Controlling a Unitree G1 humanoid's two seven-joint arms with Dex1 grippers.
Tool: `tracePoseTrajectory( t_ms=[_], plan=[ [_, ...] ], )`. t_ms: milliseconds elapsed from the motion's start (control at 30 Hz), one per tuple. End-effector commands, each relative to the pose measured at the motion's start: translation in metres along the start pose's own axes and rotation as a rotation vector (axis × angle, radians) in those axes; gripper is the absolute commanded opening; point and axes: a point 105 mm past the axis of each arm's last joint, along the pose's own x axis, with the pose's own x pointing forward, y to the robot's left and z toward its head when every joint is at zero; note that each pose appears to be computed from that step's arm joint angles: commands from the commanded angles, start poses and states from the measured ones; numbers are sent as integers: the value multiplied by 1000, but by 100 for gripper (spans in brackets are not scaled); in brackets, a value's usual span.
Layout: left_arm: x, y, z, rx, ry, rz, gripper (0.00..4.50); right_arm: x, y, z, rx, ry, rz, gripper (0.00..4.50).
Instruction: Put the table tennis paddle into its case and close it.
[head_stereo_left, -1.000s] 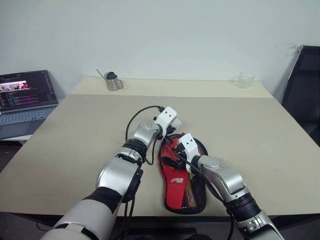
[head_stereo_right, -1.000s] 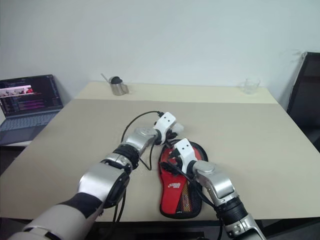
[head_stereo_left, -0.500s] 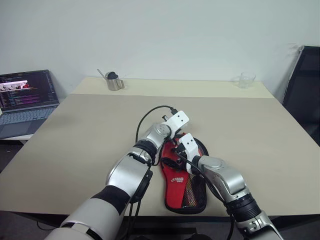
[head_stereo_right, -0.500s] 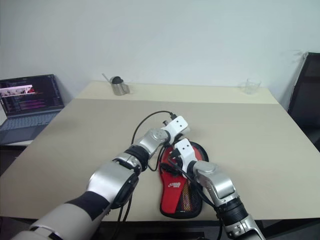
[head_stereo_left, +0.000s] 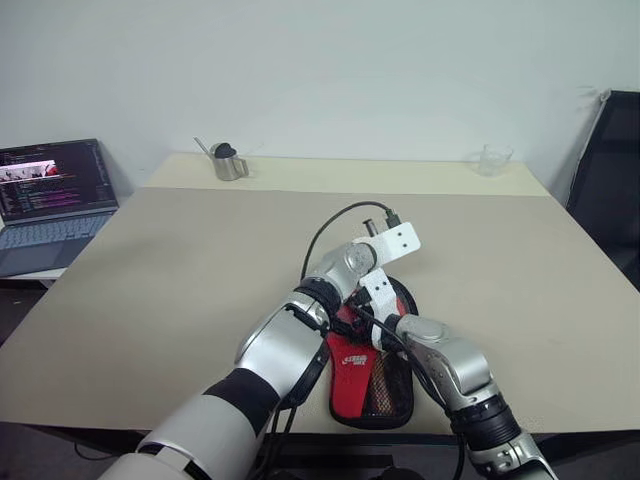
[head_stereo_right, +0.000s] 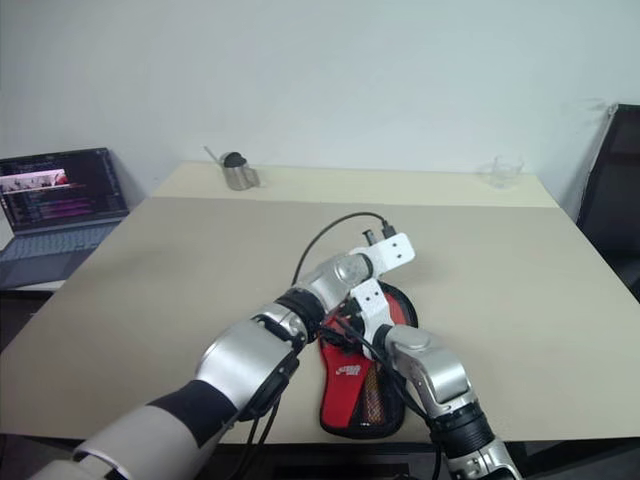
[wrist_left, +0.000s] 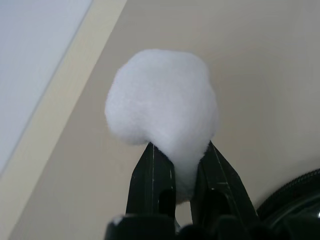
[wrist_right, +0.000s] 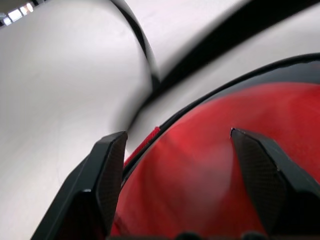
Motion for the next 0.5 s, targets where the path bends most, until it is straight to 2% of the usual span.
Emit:
tracePoseTrajectory(
  t_ms=[33,167,300,467,500],
  plan=[
    [6,-23,51,83,-154,-43,10,6,8,-21,54,78,23,362],
    [9,-46,61,94,-190,-102,10,6,11,-22,62,77,24,362],
    [9,-56,66,98,-206,-126,10,5,12,-23,64,75,24,362],
    [11,-64,55,9,-136,-182,10,5,11,-22,65,73,21,362],
    [11,-63,51,-1,-128,-187,45,5,11,-22,65,73,21,362]
  ],
)
